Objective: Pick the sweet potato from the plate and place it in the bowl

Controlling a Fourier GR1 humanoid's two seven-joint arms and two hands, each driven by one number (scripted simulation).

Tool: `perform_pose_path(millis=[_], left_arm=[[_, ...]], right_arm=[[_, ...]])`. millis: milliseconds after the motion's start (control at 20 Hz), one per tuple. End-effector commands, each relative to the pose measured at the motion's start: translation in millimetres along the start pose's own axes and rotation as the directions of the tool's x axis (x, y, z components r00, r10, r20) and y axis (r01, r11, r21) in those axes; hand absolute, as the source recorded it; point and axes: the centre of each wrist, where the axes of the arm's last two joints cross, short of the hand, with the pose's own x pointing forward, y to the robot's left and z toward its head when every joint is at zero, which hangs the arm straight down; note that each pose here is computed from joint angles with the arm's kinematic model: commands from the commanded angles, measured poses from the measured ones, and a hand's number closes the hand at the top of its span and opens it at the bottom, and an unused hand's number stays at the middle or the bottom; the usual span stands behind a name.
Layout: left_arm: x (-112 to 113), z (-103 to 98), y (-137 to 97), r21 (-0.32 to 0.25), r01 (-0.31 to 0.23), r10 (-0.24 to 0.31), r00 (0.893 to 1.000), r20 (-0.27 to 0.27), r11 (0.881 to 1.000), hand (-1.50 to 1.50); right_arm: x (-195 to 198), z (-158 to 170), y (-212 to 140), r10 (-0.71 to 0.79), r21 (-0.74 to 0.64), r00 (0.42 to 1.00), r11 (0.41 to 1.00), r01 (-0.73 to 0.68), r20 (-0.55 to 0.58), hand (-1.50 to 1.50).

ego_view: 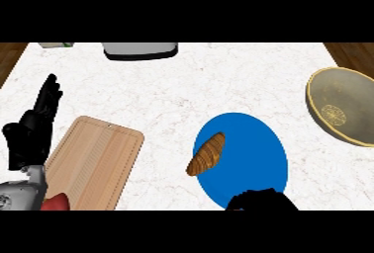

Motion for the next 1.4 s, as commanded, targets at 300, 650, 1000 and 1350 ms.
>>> perform_pose_path(millis=[300,650,1000,1350], left_arm=[[17.0,-4.1,-11.4,-0.044,-0.008,0.009,0.999,0.036,0.999,0.00],[12.7,-16.4,-11.5,-0.058,-0.013,0.016,0.999,0.049,0.998,0.00],[19.7,-16.6,-11.1,-0.084,-0.023,0.028,0.998,0.059,0.996,0.00],[29.9,-9.6,-26.2,-0.057,-0.015,0.019,0.998,0.060,0.998,0.00]], right_arm=[[48.4,71.1,-72.2,-0.003,-0.360,0.982,0.931,-0.066,-0.189,1.50],[-9.1,43.7,-109.2,-0.127,-0.512,0.977,0.859,0.021,-0.173,1.50],[-74.5,21.6,-180.7,-0.176,-0.628,0.969,0.778,0.027,-0.175,1.50],[-159.9,34.7,-223.2,-0.032,-0.675,0.959,0.717,-0.174,-0.281,1.50]])
